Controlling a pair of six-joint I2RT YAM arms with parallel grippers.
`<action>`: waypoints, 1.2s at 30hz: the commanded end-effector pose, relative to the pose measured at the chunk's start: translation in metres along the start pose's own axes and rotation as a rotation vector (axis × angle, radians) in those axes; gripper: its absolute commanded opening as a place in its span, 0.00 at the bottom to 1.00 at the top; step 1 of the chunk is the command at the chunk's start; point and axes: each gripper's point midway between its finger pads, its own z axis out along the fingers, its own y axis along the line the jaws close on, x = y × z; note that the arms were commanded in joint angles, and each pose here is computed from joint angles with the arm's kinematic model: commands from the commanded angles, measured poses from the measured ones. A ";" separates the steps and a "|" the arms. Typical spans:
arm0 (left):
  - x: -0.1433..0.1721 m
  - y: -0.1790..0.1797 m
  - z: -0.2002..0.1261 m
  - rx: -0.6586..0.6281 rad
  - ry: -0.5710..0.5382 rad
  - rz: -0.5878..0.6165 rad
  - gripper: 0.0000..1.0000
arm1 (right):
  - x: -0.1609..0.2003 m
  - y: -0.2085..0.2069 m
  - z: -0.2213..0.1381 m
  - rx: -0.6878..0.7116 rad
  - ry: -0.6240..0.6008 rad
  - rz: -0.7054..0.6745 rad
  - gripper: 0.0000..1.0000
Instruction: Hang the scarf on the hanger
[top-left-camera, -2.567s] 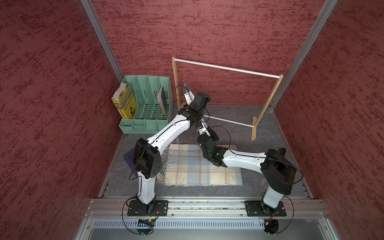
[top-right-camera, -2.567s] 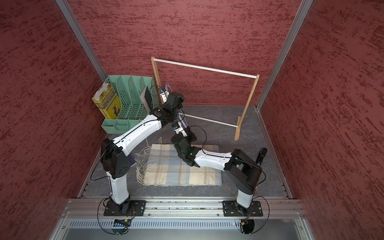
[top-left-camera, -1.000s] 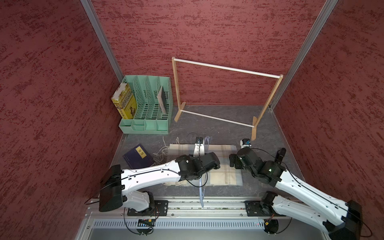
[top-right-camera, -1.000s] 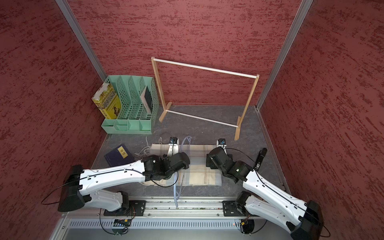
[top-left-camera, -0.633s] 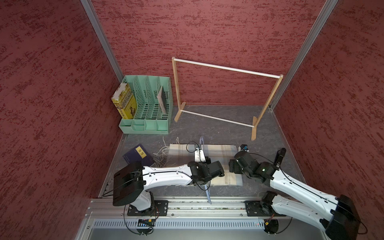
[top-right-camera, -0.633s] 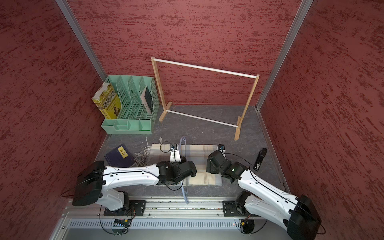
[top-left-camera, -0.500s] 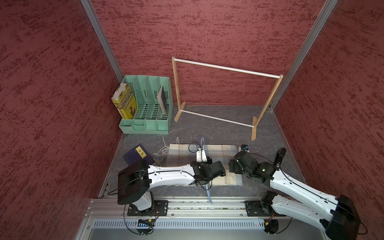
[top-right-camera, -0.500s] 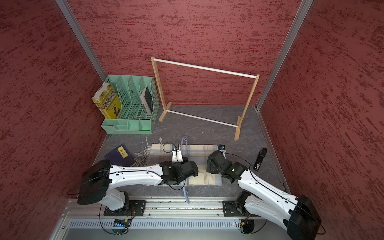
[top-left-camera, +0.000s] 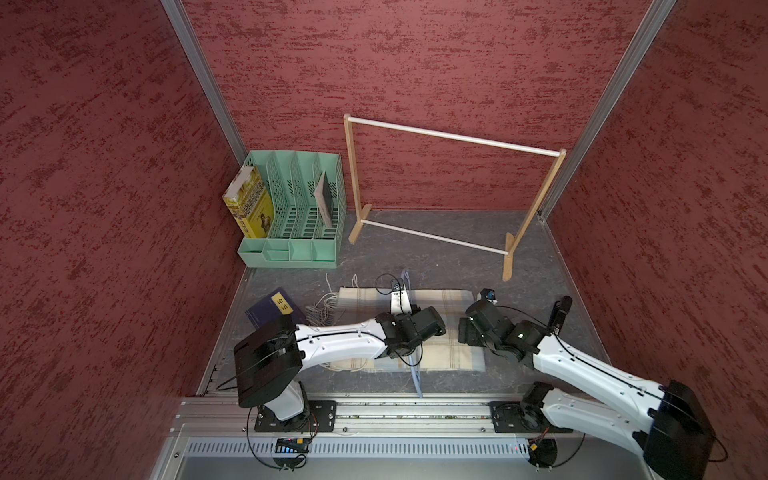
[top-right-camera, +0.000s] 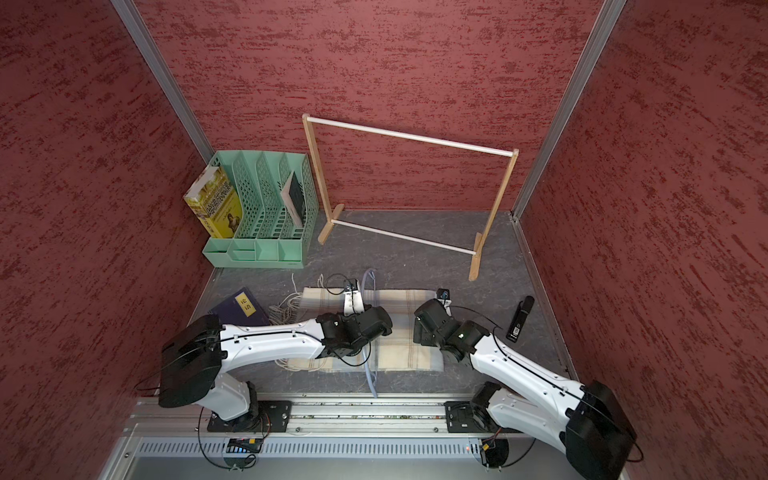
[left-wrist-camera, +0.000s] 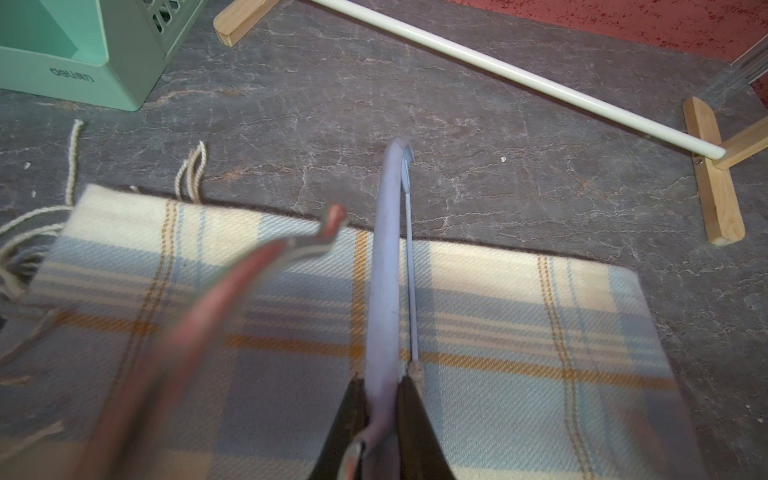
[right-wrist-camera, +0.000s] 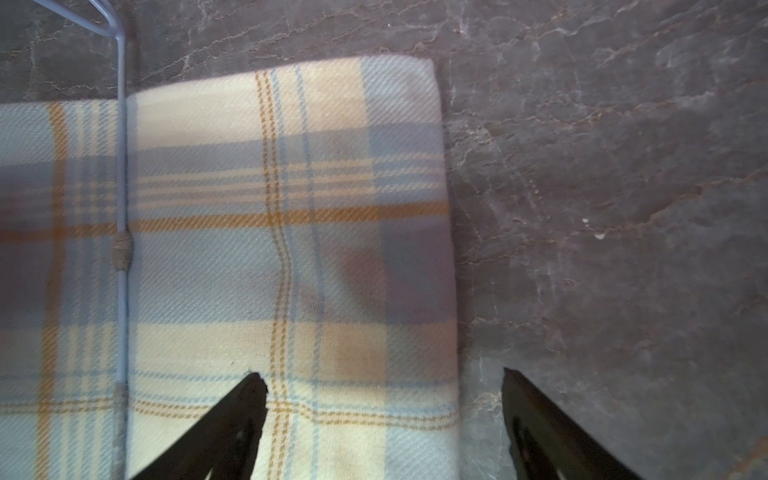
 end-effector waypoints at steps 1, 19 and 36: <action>0.003 0.001 0.003 0.009 0.020 0.051 0.03 | -0.005 -0.004 0.003 0.017 -0.013 0.038 0.90; 0.020 0.007 0.007 -0.029 0.046 0.104 0.02 | 0.041 -0.016 0.047 0.036 0.136 0.135 0.73; 0.016 0.034 0.000 -0.087 0.012 0.060 0.02 | 0.010 0.092 0.030 -0.556 0.023 -0.036 0.00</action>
